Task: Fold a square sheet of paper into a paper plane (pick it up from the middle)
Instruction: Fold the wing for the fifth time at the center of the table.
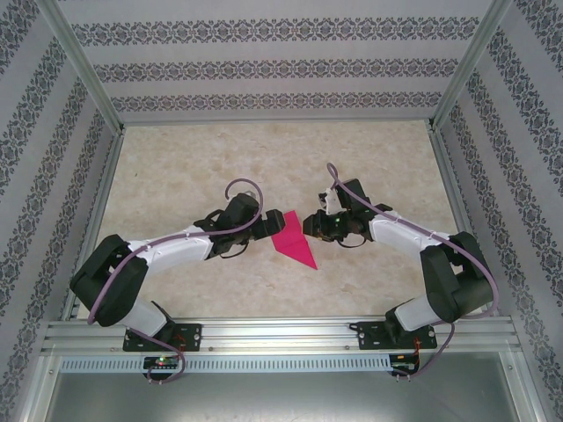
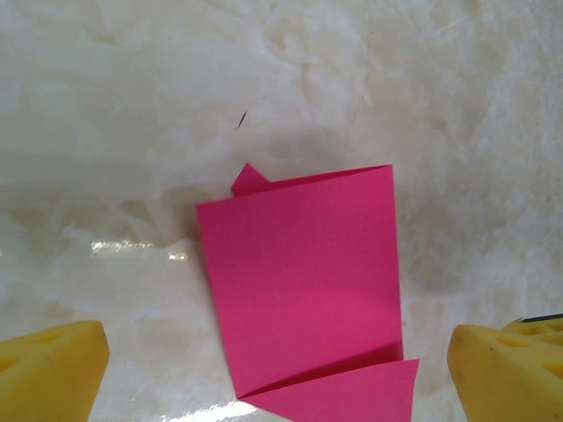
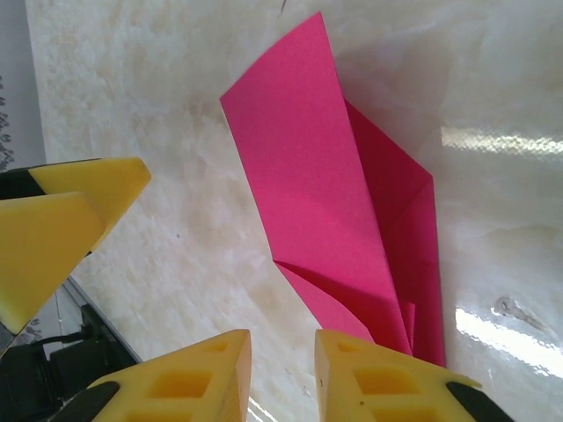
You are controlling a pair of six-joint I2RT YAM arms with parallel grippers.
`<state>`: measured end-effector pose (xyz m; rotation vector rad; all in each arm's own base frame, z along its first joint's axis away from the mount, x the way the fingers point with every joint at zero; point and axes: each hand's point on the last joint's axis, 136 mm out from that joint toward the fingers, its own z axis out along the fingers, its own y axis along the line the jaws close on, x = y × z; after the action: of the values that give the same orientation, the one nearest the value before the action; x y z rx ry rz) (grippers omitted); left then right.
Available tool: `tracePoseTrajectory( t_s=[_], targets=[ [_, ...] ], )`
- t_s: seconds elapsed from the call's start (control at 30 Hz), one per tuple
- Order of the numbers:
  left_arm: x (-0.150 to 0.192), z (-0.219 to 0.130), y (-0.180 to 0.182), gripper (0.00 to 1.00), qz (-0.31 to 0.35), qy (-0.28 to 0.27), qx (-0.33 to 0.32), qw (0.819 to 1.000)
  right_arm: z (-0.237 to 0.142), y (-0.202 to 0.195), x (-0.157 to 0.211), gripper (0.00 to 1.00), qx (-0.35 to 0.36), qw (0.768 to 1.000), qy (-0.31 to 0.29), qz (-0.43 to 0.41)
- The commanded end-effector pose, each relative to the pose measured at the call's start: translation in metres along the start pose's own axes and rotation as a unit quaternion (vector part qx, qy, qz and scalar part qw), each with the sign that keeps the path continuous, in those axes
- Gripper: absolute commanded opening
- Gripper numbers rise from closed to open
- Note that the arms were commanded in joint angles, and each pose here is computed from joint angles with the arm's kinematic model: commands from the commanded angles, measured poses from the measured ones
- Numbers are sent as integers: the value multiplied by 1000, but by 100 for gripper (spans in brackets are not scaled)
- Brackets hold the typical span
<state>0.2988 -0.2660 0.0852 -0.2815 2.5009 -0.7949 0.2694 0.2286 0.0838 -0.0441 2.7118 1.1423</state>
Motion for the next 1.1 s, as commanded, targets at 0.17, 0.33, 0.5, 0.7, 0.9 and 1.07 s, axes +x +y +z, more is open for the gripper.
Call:
tracePoseTrajectory(
  t_s=[0.17,0.33,0.5,0.7,0.9,1.07],
  targets=[
    [2,3,-15,99,-7,-3,33,999,4,18,-2,22,-18,1000,4,-18],
    [4,7,-18,99,-6,5,35,999,15,9,2,21,-13,1000,18,-7],
    [6,10,-19,99,-4,11,36,999,23,3,4,21,-13,1000,28,0],
    [9,13,-21,99,-2,20,39,999,25,9,3,22,-32,999,29,0],
    [9,11,-24,99,7,23,38,999,17,19,-1,22,-32,999,9,-14],
    [7,10,-22,99,6,18,34,999,17,18,2,22,-23,999,19,-20]
  ],
)
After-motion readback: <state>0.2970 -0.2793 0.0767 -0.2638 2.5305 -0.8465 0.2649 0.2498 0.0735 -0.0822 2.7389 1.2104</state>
